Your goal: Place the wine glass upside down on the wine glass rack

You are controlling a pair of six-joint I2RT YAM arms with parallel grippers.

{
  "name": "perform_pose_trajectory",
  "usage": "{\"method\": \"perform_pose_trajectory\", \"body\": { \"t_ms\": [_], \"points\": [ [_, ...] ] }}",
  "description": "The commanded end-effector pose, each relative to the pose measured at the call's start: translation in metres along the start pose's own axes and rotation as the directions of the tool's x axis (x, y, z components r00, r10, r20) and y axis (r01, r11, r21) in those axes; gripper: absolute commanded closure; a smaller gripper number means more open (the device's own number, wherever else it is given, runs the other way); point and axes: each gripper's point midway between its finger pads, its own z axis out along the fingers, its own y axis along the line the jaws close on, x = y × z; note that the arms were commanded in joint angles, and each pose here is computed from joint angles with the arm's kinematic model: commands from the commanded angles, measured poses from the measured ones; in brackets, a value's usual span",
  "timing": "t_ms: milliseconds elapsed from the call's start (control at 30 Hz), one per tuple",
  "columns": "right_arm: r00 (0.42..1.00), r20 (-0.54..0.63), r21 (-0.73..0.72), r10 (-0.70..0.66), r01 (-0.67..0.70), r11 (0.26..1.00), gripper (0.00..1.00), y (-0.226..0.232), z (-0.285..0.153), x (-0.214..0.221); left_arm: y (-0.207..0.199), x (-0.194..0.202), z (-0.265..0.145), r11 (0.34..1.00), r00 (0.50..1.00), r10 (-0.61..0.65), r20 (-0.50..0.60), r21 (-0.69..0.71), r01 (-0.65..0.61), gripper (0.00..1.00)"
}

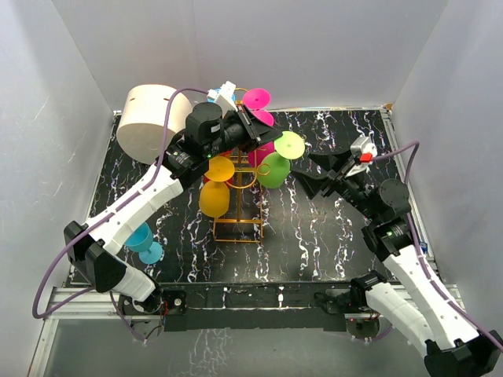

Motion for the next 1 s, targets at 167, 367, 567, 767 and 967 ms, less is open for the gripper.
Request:
{"method": "perform_pose_trajectory", "body": {
  "t_ms": [167, 367, 567, 767, 967],
  "points": [
    [0.997, 0.066, 0.068, -0.039, 0.035, 0.997, 0.31, 0.001, -0.020, -0.027, -0.026, -0.015, -0.016, 0.998, 0.999, -0.009, 0.048, 0.058, 0.006, 1.00],
    [0.999, 0.040, 0.097, -0.029, 0.025, 0.995, 0.27, 0.004, -0.036, -0.025, -0.019, -0.021, -0.020, 1.000, 0.997, -0.008, 0.080, 0.022, 0.006, 1.00],
    [0.998, 0.061, 0.117, -0.018, 0.011, 0.993, 0.24, 0.010, -0.052, -0.033, -0.005, -0.029, -0.024, 0.999, 0.990, -0.008, 0.142, -0.040, 0.014, 1.00],
    [0.998, 0.062, 0.127, -0.009, 0.001, 0.992, 0.23, 0.012, -0.058, -0.035, 0.005, -0.035, -0.022, 0.997, 0.986, -0.008, 0.165, -0.072, 0.020, 1.00],
    [0.999, 0.055, 0.136, 0.004, -0.011, 0.991, 0.23, 0.011, -0.060, -0.031, 0.015, -0.044, -0.030, 0.994, 0.971, 0.006, 0.238, -0.110, 0.021, 1.00]
  ]
}}
